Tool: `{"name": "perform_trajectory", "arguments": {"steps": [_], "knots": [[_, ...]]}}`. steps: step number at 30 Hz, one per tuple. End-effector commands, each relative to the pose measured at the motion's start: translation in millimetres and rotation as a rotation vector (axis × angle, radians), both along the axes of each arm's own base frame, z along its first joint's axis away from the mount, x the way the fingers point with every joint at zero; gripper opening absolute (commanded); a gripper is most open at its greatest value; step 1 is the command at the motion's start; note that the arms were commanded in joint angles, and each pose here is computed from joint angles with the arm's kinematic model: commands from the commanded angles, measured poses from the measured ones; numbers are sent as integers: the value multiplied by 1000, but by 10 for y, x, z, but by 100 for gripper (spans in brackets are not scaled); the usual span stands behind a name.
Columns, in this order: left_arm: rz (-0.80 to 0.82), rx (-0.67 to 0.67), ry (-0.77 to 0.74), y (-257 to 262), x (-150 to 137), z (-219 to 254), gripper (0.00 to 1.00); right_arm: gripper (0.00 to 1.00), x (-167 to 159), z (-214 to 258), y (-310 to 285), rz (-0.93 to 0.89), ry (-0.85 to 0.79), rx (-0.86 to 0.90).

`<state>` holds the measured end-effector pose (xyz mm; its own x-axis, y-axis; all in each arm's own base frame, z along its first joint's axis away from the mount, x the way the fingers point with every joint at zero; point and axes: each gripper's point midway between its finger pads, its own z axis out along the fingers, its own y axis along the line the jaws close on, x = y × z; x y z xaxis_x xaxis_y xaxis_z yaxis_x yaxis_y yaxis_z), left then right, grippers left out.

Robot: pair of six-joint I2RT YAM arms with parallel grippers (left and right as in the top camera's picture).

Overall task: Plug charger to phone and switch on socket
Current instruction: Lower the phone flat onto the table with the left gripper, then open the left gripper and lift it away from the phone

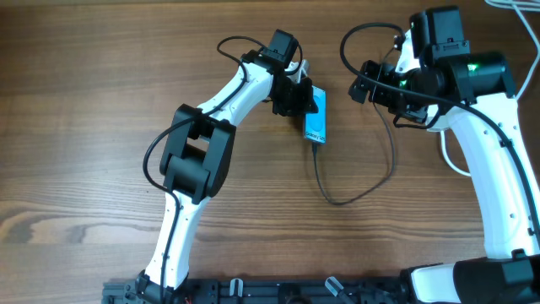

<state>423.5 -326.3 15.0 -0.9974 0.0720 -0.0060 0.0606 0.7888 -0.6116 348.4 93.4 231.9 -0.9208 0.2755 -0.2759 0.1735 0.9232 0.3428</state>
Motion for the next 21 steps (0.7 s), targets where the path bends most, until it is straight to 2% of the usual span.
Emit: {"name": "perform_trajectory", "arguments": {"steps": [1, 5, 10, 12, 15, 16, 18, 20, 21], "knots": [[29, 99, -24, 149, 63, -164, 24, 94, 13, 2, 38, 12, 4, 13], [56, 206, -41, 320, 89, -259, 28, 94, -14, -9, 35, 17, 15, 10], [69, 262, -53, 415, 108, -301, 45, 94, -43, -22, 28, 32, 23, 1], [75, 288, -62, 458, 122, -317, 48, 94, -55, -26, 26, 32, 29, 0], [75, 295, -67, 471, 130, -319, 48, 94, -56, -27, 26, 32, 29, 0], [54, 295, -78, 473, 125, -307, 54, 94, -56, -27, 26, 32, 29, 0], [23, 294, -102, 517, 132, -181, 56, 95, -50, -30, 8, 28, 27, -9], [29, 270, -174, 663, 246, 245, 89, 96, -7, -47, -145, -13, 15, -75], [45, 259, -205, 737, 298, 437, 100, 98, 10, -48, -212, -31, 12, -89]]}}
